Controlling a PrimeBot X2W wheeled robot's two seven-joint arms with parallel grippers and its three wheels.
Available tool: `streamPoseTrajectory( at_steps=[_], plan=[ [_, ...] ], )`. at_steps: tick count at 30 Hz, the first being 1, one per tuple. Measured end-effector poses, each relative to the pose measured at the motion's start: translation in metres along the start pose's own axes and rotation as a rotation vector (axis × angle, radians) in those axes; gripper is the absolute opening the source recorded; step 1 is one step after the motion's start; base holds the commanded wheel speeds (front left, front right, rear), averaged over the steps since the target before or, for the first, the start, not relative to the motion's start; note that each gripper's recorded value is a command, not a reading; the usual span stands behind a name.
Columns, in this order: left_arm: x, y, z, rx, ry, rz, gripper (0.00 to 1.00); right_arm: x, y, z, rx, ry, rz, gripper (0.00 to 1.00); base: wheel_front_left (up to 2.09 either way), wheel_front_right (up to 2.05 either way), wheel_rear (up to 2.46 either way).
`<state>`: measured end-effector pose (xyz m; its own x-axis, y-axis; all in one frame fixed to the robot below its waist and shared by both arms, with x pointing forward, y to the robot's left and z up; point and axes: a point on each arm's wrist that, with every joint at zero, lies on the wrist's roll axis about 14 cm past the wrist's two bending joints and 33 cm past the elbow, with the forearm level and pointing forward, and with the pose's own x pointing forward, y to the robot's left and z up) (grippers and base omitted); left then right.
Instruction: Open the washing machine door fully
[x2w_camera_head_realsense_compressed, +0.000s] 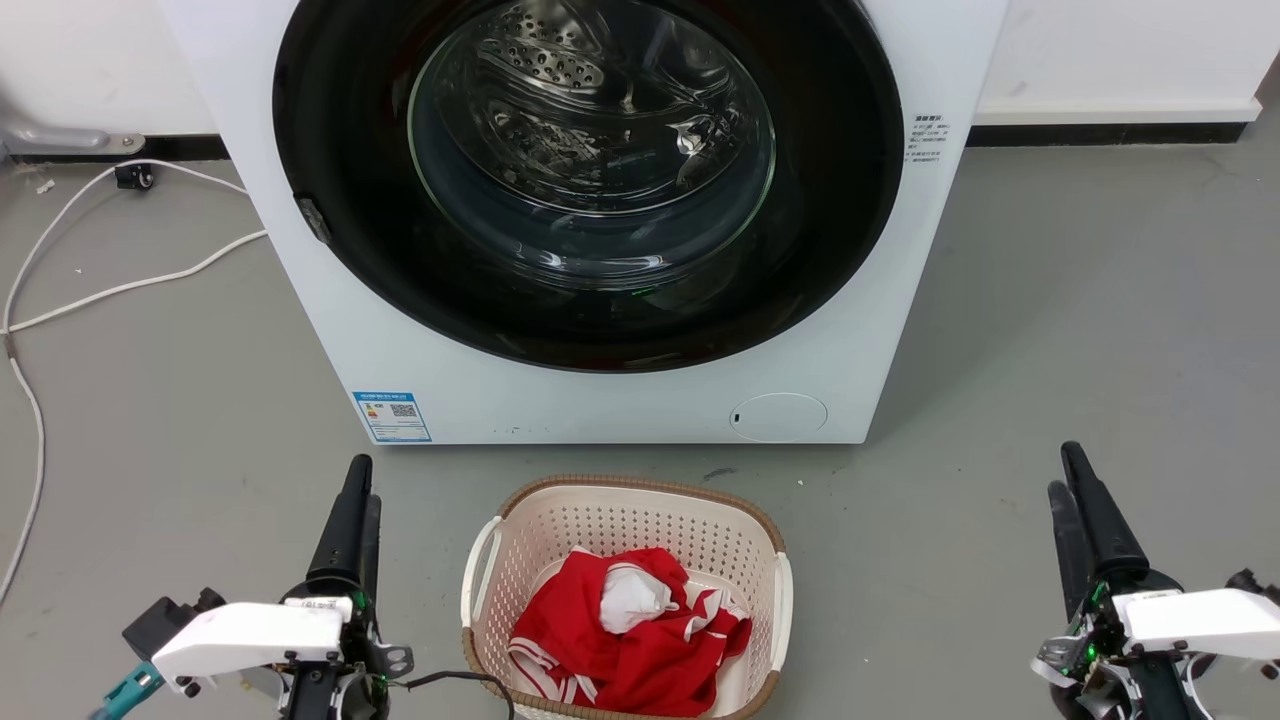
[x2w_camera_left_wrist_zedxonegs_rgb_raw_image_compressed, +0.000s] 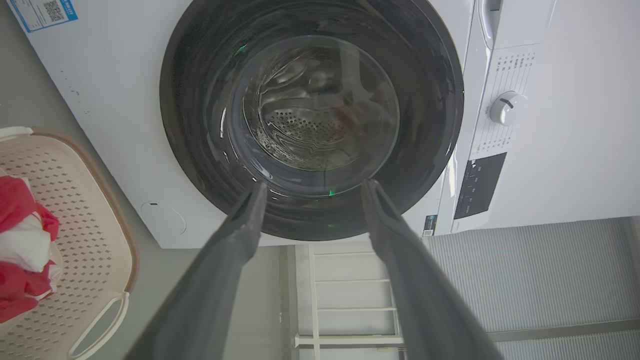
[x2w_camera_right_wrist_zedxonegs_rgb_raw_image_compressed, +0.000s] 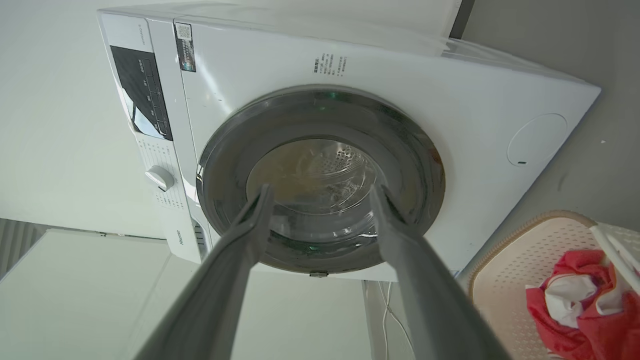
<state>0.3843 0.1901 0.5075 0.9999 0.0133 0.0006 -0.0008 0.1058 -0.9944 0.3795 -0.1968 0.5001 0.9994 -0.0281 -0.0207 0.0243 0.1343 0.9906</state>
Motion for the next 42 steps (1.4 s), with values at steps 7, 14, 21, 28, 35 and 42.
streamPoseTrajectory(
  at_steps=[7, 14, 21, 28, 35, 42],
  plan=[
    [0.002, -0.016, -0.003, 0.143, -0.003, -0.049, 1.0, 0.002, 0.018, -0.001, -0.183, -0.006, 0.055, 1.0, 0.0, 0.0, 0.0],
    [0.004, -0.031, -0.004, 0.288, -0.015, -0.098, 1.0, 0.001, 0.035, -0.006, -0.381, -0.008, 0.111, 1.0, 0.0, 0.0, 0.0],
    [0.004, -0.041, -0.011, 0.451, -0.01, -0.135, 1.0, -0.002, 0.041, -0.012, -0.578, -0.006, 0.139, 1.0, 0.0, 0.0, 0.0],
    [0.003, -0.046, -0.012, 0.594, -0.021, -0.159, 1.0, -0.005, 0.042, -0.014, -0.718, -0.012, 0.15, 1.0, 0.0, 0.0, 0.0],
    [0.002, -0.05, -0.013, 0.722, -0.036, -0.177, 1.0, -0.007, 0.039, -0.015, -0.82, -0.004, 0.147, 1.0, 0.0, 0.0, 0.0],
    [0.0, -0.05, -0.017, 0.835, -0.037, -0.191, 1.0, -0.008, 0.037, -0.018, -0.906, 0.011, 0.147, 1.0, 0.0, 0.0, 0.0]
  ],
)
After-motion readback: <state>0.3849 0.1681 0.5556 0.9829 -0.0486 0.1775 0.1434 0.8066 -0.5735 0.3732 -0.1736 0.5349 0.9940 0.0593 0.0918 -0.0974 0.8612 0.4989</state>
